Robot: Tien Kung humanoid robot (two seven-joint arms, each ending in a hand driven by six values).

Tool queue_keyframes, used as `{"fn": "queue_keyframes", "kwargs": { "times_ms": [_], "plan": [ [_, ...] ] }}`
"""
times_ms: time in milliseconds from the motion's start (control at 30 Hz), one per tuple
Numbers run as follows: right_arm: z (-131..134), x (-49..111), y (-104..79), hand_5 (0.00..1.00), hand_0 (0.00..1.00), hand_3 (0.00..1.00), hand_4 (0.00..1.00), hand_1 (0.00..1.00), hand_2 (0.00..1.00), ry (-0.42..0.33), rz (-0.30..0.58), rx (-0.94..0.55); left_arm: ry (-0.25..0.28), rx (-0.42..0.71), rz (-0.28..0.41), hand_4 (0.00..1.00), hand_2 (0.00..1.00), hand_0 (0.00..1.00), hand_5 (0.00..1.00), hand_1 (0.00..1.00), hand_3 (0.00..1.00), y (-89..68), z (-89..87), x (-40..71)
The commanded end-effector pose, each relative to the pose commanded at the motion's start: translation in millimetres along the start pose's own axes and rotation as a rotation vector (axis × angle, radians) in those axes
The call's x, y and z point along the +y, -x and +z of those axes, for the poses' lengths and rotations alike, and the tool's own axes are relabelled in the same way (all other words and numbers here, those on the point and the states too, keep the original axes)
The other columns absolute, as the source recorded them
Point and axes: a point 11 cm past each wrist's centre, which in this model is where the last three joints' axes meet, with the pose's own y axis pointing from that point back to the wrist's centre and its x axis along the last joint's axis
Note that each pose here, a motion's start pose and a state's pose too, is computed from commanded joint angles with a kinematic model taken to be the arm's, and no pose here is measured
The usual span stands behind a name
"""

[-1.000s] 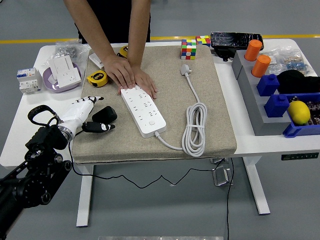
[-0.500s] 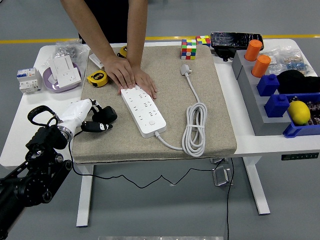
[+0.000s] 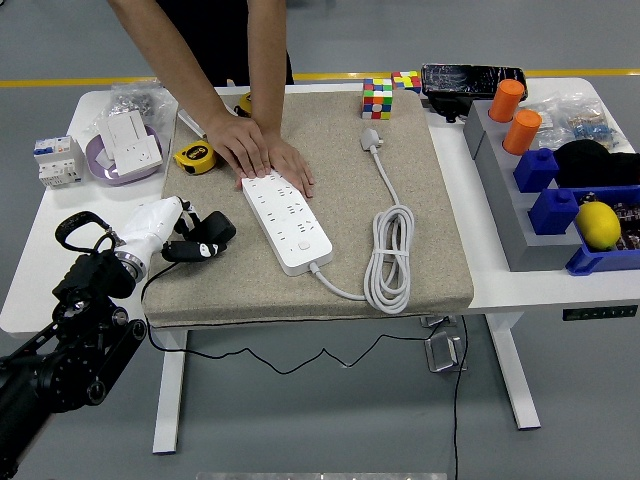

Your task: Pick up the plug,place it near the board,insert it into the board,press the button

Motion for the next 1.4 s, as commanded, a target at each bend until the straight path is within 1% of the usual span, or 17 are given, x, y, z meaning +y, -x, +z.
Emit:
{"fn": "queue_keyframes", "kwargs": {
  "times_ms": [67, 233, 300, 433, 467, 567, 633, 667, 767, 833, 900, 967, 1133, 1300, 1400],
  "plan": [
    [0.0, 0.0, 0.2, 0.830, 0.871, 0.781, 0.998, 0.806, 0.770, 0.000, 0.000, -0.001, 0.001, 0.000, 0.005, 0.420, 0.300, 0.620, 0.391, 0.442, 0.318, -0.4, 0.4, 0.3],
    [-0.9, 0.2, 1.2, 0.830, 0.871, 0.781, 0.998, 0.806, 0.770, -0.002, -0.002, -0.003, 0.003, -0.002, 0.014, 0.420, 0.300, 0.620, 0.391, 0.442, 0.318, -1.8, 0.9, 0.7],
    [-0.9, 0.2, 1.4, 0.829, 0.871, 0.781, 0.998, 0.806, 0.770, -0.002, -0.003, -0.005, 0.004, -0.001, 0.021, 0.432, 0.290, 0.613, 0.395, 0.435, 0.301, -3.3, 1.1, 1.4],
    [0.2, 0.0, 0.9, 0.829, 0.871, 0.781, 0.998, 0.806, 0.770, 0.001, -0.002, -0.007, 0.026, 0.006, 0.053, 0.432, 0.290, 0.613, 0.395, 0.435, 0.301, -13.1, 8.2, 4.4],
    [0.5, 0.0, 0.7, 0.830, 0.871, 0.780, 0.998, 0.805, 0.771, 0.002, -0.001, -0.008, 0.035, 0.010, 0.062, 0.435, 0.284, 0.605, 0.412, 0.432, 0.283, -16.5, 11.3, 5.3],
    [0.7, 0.0, 0.7, 0.830, 0.871, 0.780, 0.998, 0.805, 0.771, 0.002, -0.001, -0.008, 0.070, 0.016, 0.091, 0.435, 0.284, 0.605, 0.412, 0.432, 0.283, -26.8, 23.3, 7.9],
    [-0.2, 0.1, 0.5, 0.830, 0.871, 0.780, 0.998, 0.805, 0.771, 0.000, -0.001, -0.009, 0.109, 0.010, 0.109, 0.435, 0.284, 0.605, 0.412, 0.432, 0.283, -33.3, 36.0, 10.3],
    [-0.7, 0.1, 0.5, 0.831, 0.871, 0.781, 0.998, 0.806, 0.768, -0.001, -0.001, -0.009, 0.132, 0.005, 0.116, 0.453, 0.282, 0.599, 0.420, 0.431, 0.279, -36.0, 43.2, 11.6],
    [-2.2, 0.4, 1.1, 0.831, 0.871, 0.781, 0.998, 0.806, 0.768, -0.003, -0.002, -0.008, 0.205, -0.016, 0.126, 0.453, 0.282, 0.599, 0.420, 0.431, 0.279, -40.5, 65.3, 14.4],
    [-2.7, 0.5, 1.7, 0.831, 0.871, 0.781, 0.998, 0.806, 0.768, -0.004, -0.003, -0.007, 0.238, -0.025, 0.122, 0.453, 0.282, 0.599, 0.420, 0.431, 0.279, -39.7, 74.8, 14.7],
    [-3.4, 0.6, 1.8, 0.833, 0.871, 0.781, 0.998, 0.806, 0.769, -0.006, -0.003, -0.006, 0.265, -0.042, 0.106, 0.457, 0.283, 0.597, 0.417, 0.442, 0.277, -36.0, 82.8, 12.6],
    [-4.3, 0.7, 1.5, 0.833, 0.871, 0.781, 0.998, 0.806, 0.769, -0.007, -0.002, -0.006, 0.279, -0.061, 0.093, 0.457, 0.283, 0.597, 0.417, 0.442, 0.277, -32.8, 86.9, 10.1],
    [-4.4, 0.5, -0.1, 0.832, 0.871, 0.781, 0.998, 0.806, 0.769, -0.006, 0.001, -0.002, 0.314, -0.124, 0.062, 0.465, 0.285, 0.594, 0.411, 0.449, 0.278, -24.4, 95.9, -2.7],
    [-6.1, 0.7, -0.5, 0.833, 0.871, 0.781, 0.998, 0.806, 0.769, -0.010, 0.002, 0.002, 0.312, -0.169, 0.039, 0.467, 0.287, 0.583, 0.406, 0.457, 0.281, -17.3, 95.9, -14.6],
    [-8.8, 1.2, 0.3, 0.833, 0.871, 0.781, 0.998, 0.806, 0.769, -0.015, 0.001, 0.004, 0.302, -0.184, 0.041, 0.467, 0.287, 0.583, 0.406, 0.457, 0.281, -17.8, 94.1, -21.1]
  ]
}}
